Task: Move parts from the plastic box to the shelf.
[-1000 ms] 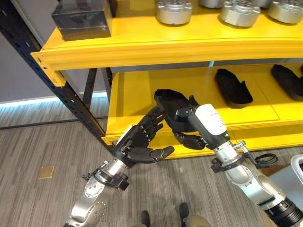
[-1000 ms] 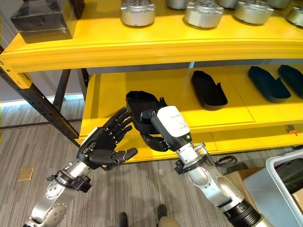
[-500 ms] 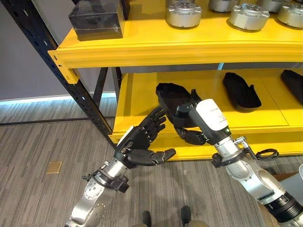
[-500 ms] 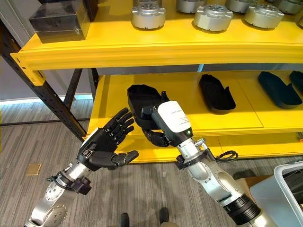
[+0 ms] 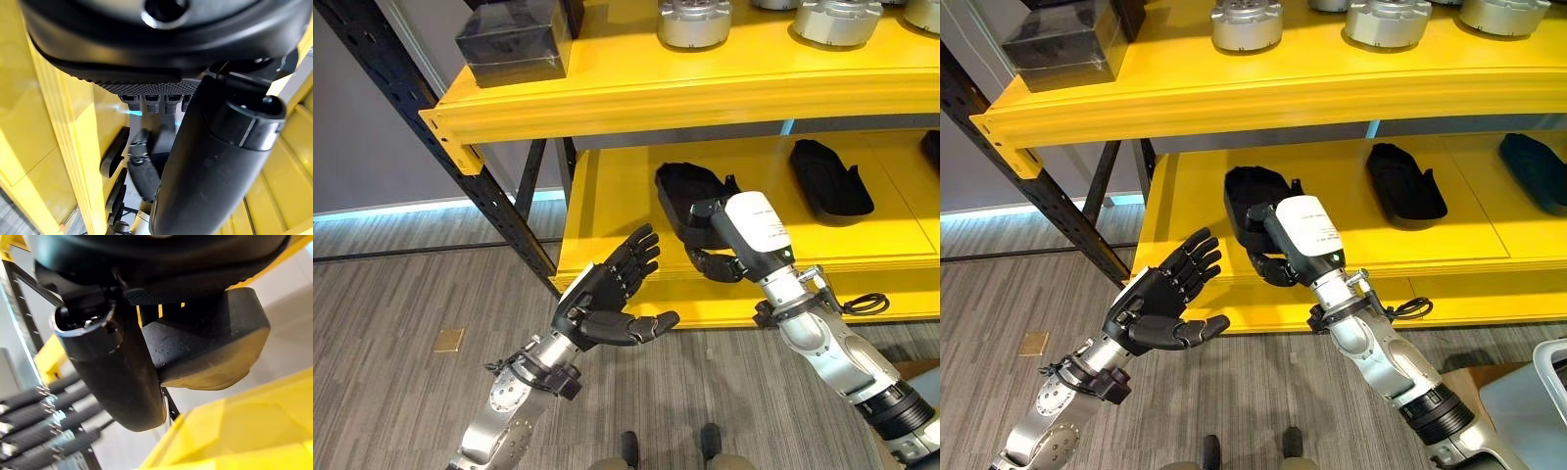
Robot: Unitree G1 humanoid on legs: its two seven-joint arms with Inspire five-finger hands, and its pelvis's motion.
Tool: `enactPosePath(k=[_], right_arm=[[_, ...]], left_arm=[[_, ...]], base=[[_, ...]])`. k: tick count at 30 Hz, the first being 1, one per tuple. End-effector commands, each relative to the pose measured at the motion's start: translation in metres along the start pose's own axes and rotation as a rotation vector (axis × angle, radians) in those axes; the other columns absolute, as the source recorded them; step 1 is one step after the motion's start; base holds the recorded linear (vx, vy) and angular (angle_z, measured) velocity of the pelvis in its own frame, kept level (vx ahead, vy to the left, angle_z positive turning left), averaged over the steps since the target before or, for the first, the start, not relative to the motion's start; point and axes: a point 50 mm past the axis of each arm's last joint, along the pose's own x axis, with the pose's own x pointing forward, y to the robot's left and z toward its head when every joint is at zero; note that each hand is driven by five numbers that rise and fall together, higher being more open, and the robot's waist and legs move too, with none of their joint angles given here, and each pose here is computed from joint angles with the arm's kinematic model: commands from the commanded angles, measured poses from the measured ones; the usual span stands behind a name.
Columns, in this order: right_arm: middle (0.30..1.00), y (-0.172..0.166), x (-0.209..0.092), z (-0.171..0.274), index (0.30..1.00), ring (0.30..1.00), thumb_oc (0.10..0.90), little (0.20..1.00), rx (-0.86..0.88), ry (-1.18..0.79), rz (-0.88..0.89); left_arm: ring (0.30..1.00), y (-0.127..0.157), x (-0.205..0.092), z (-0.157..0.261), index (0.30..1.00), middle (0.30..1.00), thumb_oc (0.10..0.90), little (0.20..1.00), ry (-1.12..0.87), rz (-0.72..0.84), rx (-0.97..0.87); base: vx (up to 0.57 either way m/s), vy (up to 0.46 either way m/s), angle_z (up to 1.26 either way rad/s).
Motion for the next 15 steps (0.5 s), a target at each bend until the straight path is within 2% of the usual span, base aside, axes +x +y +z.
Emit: enactPosePath(k=[1, 5, 15], right_arm=[[0.3, -0.056, 0.033, 0.036, 0.3, 0.3, 0.4, 0.3, -0.092, -0.254, -0.288], [0.3, -0.058, 0.044, 0.04, 0.3, 0.3, 0.4, 0.3, -0.101, -0.25, -0.283], [0.3, -0.061, 0.047, 0.024, 0.3, 0.3, 0.4, 0.3, -0.12, -0.178, -0.254]], left_arm=[[1.0, -0.01, 0.015, 0.041, 1.0, 1.0, 0.9, 1.0, -0.221, -0.118, 0.028], [1.0, -0.009, 0.014, 0.041, 1.0, 1.0, 0.9, 1.0, -0.222, -0.119, 0.042], [1.0, -0.006, 0.014, 0.034, 1.0, 1.0, 0.9, 1.0, -0.22, -0.109, 0.006]], base=[[0.0, -0.161, 0.56], [0.09, -0.009, 0.37], [0.19, 0.124, -0.17]])
